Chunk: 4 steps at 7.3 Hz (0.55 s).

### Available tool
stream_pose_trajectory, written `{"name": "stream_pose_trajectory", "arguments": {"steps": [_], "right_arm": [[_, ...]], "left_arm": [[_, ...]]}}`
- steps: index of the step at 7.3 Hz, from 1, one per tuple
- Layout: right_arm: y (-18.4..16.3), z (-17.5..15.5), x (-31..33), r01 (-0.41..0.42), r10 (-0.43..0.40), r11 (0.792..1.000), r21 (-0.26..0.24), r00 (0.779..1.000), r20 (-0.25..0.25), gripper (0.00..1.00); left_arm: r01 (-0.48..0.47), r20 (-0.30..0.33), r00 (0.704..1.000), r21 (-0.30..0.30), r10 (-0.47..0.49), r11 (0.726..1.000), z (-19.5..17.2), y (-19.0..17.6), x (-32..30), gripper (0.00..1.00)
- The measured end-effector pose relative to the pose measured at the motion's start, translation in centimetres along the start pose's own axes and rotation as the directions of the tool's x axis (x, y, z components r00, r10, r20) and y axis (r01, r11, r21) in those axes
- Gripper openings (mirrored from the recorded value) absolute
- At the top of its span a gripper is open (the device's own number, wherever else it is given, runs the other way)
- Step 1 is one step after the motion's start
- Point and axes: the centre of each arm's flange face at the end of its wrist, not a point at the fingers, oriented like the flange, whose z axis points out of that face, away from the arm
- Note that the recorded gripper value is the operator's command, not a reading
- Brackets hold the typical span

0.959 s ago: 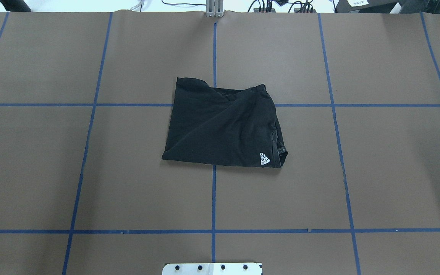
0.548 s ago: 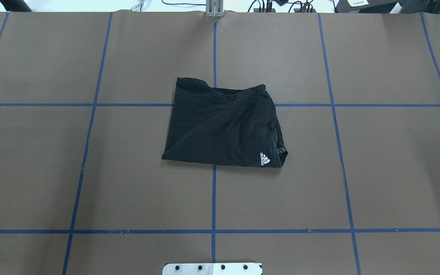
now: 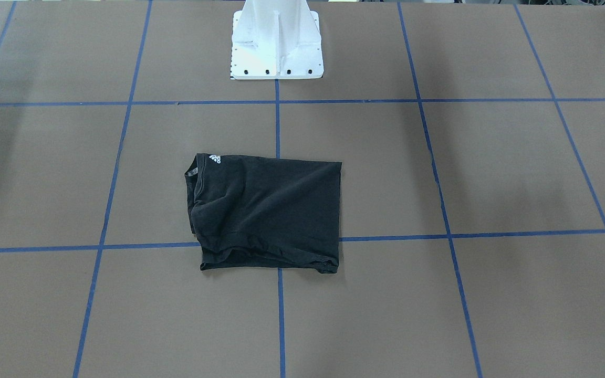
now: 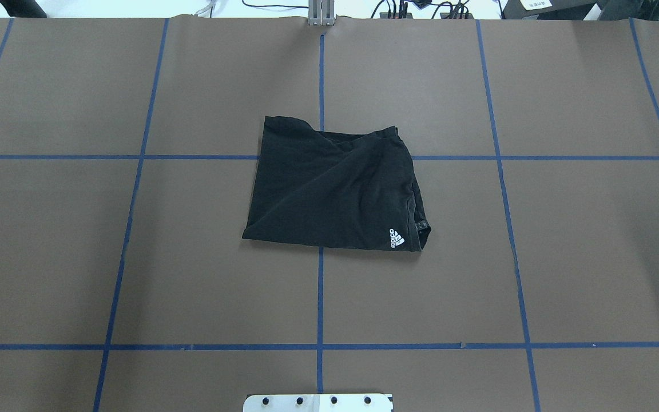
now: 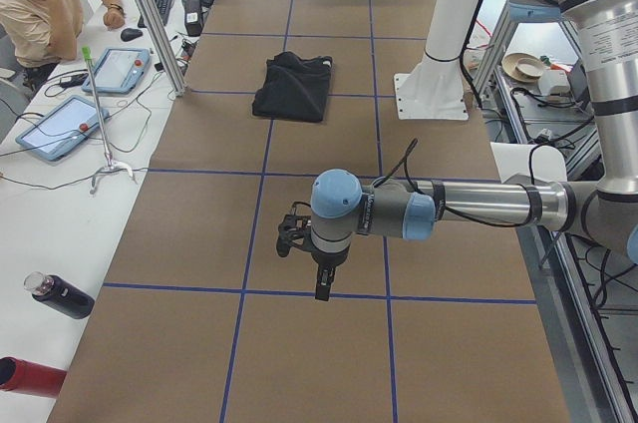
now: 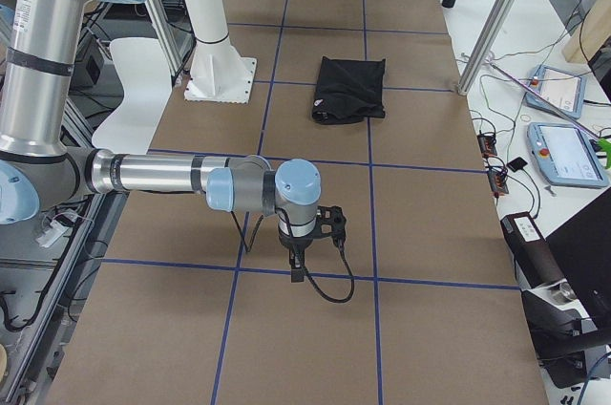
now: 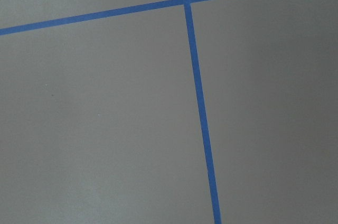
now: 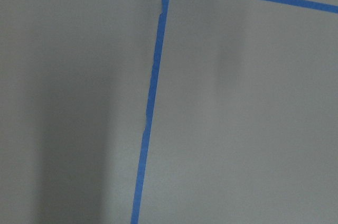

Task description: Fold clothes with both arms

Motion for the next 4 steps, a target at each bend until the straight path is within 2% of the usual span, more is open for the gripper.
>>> {"name": "stream_pose_trajectory", "arguments": {"steps": [4], "right_arm": [[0.02,0.03,0.02,0.003,-0.003,1.000,0.002,1.000,0.000,1.00]], "left_arm": [[-0.004,0.000,1.000,0.003,0.004,1.000,-0.09,-0.10,0.08,1.00]]}}
